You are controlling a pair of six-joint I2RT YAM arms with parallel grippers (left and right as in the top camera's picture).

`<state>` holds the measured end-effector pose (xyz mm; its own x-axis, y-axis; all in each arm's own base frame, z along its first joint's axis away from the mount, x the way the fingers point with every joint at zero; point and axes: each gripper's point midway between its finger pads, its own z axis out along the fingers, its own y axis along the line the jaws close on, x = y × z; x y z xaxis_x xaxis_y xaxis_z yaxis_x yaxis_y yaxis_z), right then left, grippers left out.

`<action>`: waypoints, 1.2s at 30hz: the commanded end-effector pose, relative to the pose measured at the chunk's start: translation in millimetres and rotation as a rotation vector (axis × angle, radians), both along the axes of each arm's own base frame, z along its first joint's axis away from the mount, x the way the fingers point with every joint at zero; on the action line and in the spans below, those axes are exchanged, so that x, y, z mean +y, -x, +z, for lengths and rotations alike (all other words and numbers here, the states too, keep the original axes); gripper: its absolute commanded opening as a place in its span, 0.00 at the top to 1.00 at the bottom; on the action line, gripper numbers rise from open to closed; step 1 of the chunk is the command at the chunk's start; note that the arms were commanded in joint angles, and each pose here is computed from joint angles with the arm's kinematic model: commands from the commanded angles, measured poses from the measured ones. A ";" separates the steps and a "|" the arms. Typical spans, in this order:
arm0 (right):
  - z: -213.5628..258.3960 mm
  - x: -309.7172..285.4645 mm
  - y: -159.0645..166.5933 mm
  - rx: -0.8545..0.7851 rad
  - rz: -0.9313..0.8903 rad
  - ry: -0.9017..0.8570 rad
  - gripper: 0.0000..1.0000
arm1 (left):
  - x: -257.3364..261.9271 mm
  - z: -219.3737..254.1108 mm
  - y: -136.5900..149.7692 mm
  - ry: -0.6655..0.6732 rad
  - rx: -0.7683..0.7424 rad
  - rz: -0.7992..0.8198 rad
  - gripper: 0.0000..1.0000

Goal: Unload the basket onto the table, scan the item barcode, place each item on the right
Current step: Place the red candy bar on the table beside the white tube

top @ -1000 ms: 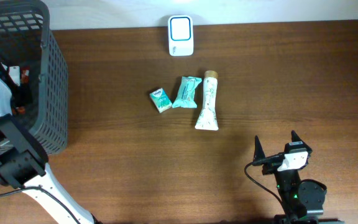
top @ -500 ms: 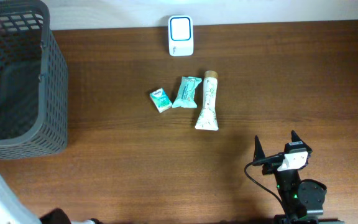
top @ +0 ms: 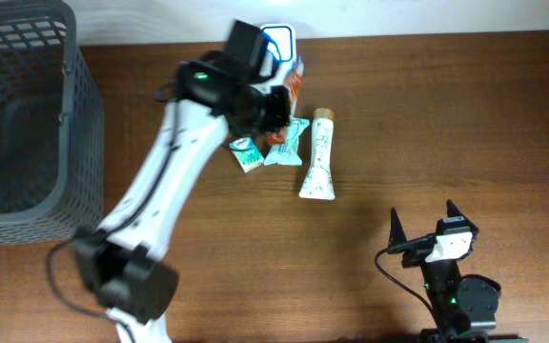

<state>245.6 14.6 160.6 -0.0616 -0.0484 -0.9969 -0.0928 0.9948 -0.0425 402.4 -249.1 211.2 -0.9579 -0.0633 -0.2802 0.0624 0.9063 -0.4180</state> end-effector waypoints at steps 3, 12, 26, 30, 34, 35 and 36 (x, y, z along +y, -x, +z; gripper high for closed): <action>-2.8 1.0 0.1 0.004 0.003 -0.001 0.01 | -42.7 -85.7 2.9 -0.060 0.155 0.000 1.00; -2.8 1.0 0.1 0.004 0.003 -0.001 0.01 | -43.5 -122.7 -10.6 -0.162 0.139 0.128 1.00; -2.8 1.0 0.1 0.004 0.003 -0.001 0.01 | -48.1 -162.0 7.5 -0.229 0.193 0.113 0.90; -2.8 1.0 0.1 0.004 0.003 -0.001 0.01 | -62.5 -166.2 10.1 -0.218 0.176 0.087 0.89; -2.8 1.0 0.1 0.004 0.003 -0.001 0.01 | -69.3 -147.5 -4.4 -0.204 0.095 -0.001 0.80; -2.8 1.0 0.1 0.004 0.003 -0.001 0.01 | -65.5 -135.6 -10.6 -0.200 0.084 0.003 0.79; -2.8 1.0 0.1 0.004 0.003 -0.001 0.01 | -54.3 -107.8 -23.0 -0.184 0.067 0.035 0.78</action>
